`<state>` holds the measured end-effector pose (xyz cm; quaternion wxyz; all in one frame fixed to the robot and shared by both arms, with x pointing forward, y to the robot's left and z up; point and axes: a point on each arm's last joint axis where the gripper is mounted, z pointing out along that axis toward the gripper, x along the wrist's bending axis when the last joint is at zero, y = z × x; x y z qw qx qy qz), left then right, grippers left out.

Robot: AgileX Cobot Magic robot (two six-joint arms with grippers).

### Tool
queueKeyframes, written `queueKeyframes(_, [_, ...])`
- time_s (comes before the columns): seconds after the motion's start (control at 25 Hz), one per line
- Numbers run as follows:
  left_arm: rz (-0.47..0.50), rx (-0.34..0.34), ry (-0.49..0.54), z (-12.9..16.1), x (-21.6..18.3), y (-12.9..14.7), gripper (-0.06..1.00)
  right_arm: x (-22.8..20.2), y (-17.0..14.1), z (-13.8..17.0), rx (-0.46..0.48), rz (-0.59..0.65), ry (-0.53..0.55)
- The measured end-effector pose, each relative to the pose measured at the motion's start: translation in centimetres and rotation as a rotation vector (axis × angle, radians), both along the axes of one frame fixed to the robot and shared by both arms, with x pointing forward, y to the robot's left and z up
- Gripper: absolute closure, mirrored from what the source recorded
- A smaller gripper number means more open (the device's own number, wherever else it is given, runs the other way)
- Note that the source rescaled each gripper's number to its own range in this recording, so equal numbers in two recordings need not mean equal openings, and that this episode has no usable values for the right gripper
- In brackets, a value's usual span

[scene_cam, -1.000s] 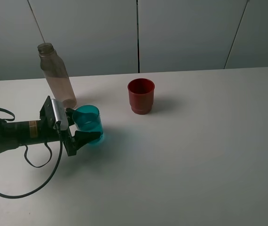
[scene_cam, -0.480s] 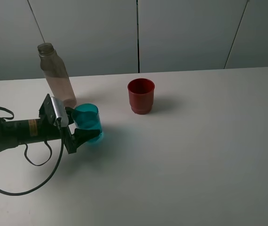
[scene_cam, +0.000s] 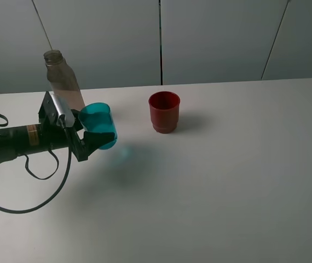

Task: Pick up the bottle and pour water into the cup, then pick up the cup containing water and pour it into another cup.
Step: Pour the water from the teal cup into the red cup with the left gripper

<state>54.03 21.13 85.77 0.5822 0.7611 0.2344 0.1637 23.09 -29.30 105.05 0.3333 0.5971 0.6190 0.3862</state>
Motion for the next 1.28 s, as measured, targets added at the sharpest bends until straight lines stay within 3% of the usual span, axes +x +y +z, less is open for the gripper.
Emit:
queueKeyframes(0.36, [0.039,0.002,0.02,1.7,0.0,-2.3,0.74,0.0,0.0,0.0,0.0,0.0,0.0])
queueKeyframes(0.64, [0.147,0.082,0.035,3.8,0.1,-2.9,0.74,0.0,0.0,0.0,0.0,0.0,0.0])
queueKeyframes(0.84, [0.224,0.179,0.034,5.9,1.0,-2.9,0.74,0.0,0.0,0.0,0.002,-0.001,0.0])
queueKeyframes(1.08, [0.28,0.197,0.044,7.9,2.9,-4.0,0.74,0.0,0.0,0.0,0.002,-0.001,0.0])
queueKeyframes(1.28, [0.322,0.277,0.042,9.3,4.5,-5.0,0.74,0.0,0.0,0.0,0.002,-0.001,0.0])
